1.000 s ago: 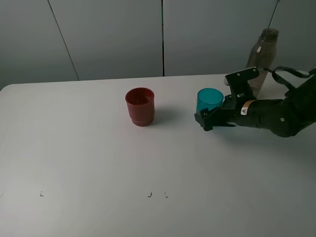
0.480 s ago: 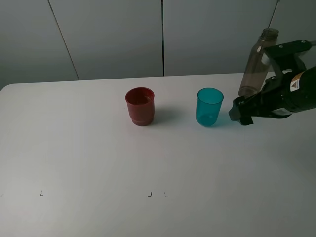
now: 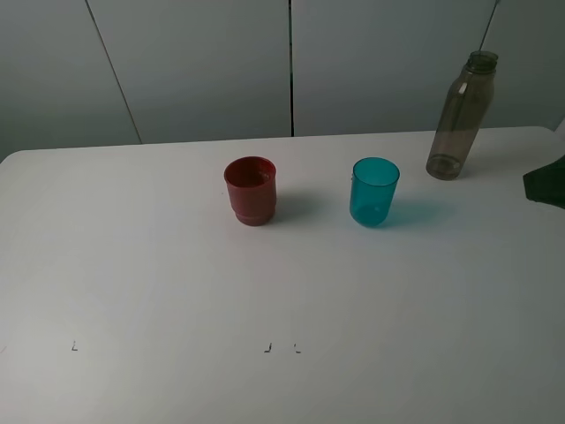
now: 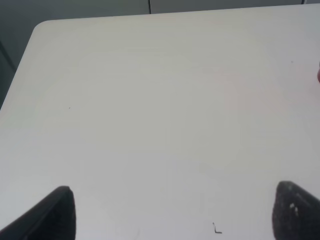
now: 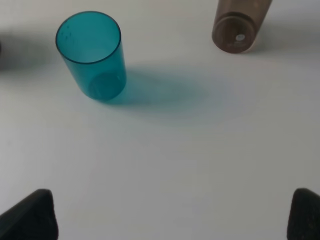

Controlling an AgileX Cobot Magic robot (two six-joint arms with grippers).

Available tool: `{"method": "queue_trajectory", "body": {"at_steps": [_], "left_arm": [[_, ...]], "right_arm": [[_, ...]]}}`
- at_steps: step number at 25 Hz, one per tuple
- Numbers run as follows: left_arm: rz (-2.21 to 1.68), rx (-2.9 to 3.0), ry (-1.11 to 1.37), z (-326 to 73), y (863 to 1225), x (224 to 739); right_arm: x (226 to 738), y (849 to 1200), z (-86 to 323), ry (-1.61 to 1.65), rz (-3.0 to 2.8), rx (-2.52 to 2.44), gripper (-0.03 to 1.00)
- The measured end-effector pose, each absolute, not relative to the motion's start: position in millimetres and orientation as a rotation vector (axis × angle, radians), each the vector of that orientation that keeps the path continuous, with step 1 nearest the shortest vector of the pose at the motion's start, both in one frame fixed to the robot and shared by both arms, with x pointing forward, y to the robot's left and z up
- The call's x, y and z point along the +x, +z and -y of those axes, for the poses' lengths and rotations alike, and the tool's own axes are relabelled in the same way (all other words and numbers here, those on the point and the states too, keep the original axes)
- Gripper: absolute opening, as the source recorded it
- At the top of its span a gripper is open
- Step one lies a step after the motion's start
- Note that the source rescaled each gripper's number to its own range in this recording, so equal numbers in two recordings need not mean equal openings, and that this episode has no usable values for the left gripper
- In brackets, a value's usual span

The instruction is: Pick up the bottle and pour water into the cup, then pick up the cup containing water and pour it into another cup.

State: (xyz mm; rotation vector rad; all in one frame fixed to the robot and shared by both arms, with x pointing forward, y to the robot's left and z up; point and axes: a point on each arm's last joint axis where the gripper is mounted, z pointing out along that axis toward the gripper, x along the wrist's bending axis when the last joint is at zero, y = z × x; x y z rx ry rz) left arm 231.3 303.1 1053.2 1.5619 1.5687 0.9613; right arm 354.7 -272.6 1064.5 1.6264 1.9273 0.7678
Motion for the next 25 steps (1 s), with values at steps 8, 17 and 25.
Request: {"method": "queue_trajectory", "body": {"at_steps": [8,17,25], "left_arm": [[-1.564,1.568,0.965,-303,1053,231],[-1.564,1.568,0.965,-303,1053,231],[-1.564,1.568,0.965,-303,1053,231]], "right_arm": [[285,1076,294,0.870,-1.844,1.635,1.00],[232,1074,308,1.038,-1.766,1.483,1.00],[221,1072,311,1.084,-1.733,1.411,1.00]]}}
